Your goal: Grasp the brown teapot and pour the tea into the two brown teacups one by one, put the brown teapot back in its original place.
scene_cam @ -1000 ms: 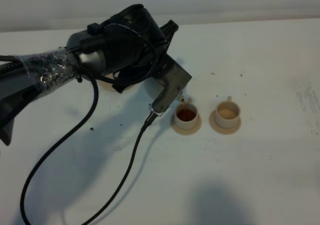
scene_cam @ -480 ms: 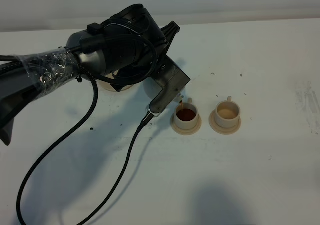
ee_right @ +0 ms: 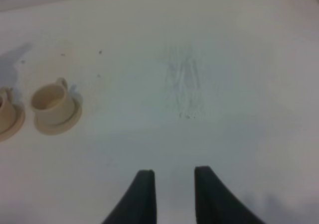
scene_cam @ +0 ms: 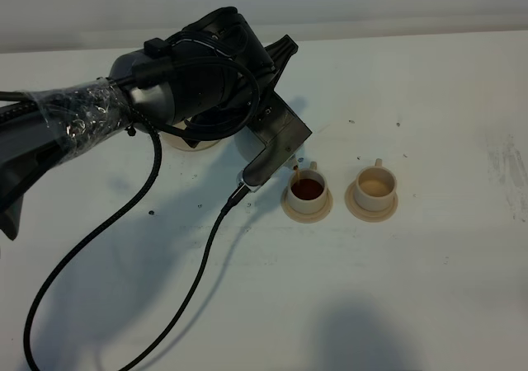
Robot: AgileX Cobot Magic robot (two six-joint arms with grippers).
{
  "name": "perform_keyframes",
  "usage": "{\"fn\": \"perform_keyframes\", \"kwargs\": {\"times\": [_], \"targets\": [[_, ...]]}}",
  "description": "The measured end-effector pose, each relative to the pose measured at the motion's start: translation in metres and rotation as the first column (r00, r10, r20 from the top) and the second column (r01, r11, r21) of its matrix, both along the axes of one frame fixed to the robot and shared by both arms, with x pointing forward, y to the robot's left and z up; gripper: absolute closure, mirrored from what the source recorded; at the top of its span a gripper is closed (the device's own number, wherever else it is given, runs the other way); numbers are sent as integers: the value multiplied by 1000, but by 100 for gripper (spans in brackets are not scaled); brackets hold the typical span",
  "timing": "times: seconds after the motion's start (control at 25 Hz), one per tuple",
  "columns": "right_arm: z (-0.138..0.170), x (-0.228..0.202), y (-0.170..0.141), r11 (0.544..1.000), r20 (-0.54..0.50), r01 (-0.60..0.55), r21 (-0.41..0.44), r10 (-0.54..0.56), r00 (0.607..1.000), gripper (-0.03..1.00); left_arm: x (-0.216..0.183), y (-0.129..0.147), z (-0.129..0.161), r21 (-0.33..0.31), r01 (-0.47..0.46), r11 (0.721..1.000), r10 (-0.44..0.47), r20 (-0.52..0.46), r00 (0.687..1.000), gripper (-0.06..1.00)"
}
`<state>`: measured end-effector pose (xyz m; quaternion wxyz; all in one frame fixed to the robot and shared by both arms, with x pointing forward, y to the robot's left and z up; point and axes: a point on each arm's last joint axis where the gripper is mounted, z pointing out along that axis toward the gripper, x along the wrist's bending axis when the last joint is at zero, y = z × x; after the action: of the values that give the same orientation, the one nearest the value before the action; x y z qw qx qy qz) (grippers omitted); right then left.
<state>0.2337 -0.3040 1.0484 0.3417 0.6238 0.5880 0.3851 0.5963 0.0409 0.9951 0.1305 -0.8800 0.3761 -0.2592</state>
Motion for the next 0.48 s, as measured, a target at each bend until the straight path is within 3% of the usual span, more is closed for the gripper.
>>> {"fn": "perform_keyframes", "kwargs": {"times": [0.48], "targets": [[0,0,0,1000,0,0,0,0,1000,75,1,-2,1,-6,25,1000,-25,19,1000,93]]}}
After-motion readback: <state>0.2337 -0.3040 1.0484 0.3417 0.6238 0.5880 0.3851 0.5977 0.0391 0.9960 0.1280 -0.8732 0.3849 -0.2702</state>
